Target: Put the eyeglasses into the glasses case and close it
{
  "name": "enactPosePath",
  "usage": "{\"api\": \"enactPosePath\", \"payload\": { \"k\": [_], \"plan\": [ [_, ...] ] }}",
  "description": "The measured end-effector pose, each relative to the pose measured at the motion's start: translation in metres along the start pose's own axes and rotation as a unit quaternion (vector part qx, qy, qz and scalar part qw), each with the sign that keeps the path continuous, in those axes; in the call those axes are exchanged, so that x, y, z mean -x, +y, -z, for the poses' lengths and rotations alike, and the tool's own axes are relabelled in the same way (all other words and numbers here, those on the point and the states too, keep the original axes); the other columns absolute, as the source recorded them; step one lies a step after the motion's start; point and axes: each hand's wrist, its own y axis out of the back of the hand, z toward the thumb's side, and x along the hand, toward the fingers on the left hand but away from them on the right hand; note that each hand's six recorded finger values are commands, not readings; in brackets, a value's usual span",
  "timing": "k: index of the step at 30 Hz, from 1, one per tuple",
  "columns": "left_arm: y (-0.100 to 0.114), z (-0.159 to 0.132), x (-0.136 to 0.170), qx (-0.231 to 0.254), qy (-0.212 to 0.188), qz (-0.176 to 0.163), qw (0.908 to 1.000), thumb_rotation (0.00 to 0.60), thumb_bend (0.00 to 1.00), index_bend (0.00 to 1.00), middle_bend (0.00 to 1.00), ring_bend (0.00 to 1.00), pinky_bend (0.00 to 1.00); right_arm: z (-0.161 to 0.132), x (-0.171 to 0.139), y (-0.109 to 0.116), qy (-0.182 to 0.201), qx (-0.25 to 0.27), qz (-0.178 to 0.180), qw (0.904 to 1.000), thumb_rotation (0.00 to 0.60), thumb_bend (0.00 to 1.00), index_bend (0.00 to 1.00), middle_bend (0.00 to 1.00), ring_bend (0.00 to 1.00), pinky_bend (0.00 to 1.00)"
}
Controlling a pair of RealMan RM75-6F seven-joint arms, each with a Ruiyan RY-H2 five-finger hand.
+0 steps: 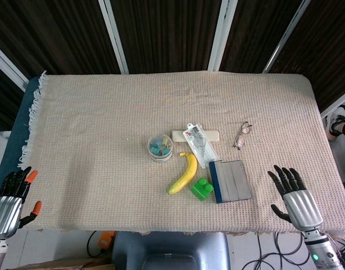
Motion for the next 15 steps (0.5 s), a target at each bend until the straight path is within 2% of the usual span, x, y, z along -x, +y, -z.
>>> {"api": "enactPosePath", "payload": {
  "k": [9, 15],
  "plan": [
    [0.001, 0.002, 0.001, -0.002, 0.007, -0.001, 1.0, 0.6, 0.37, 0.0, 0.0, 0.0, 0.03, 0.005, 0.009, -0.001, -0.01, -0.005, 0.0, 0.9999, 0.6, 0.35, 0.11, 0.0, 0.0, 0.0],
    [0.001, 0.006, 0.0, 0.001, 0.014, -0.001, 0.9999, 0.6, 0.37, 0.0, 0.0, 0.0, 0.03, 0.011, 0.042, -0.002, 0.009, -0.048, 0.019, 0.9986, 0.6, 0.35, 0.22, 0.0, 0.0, 0.0]
  ]
}}
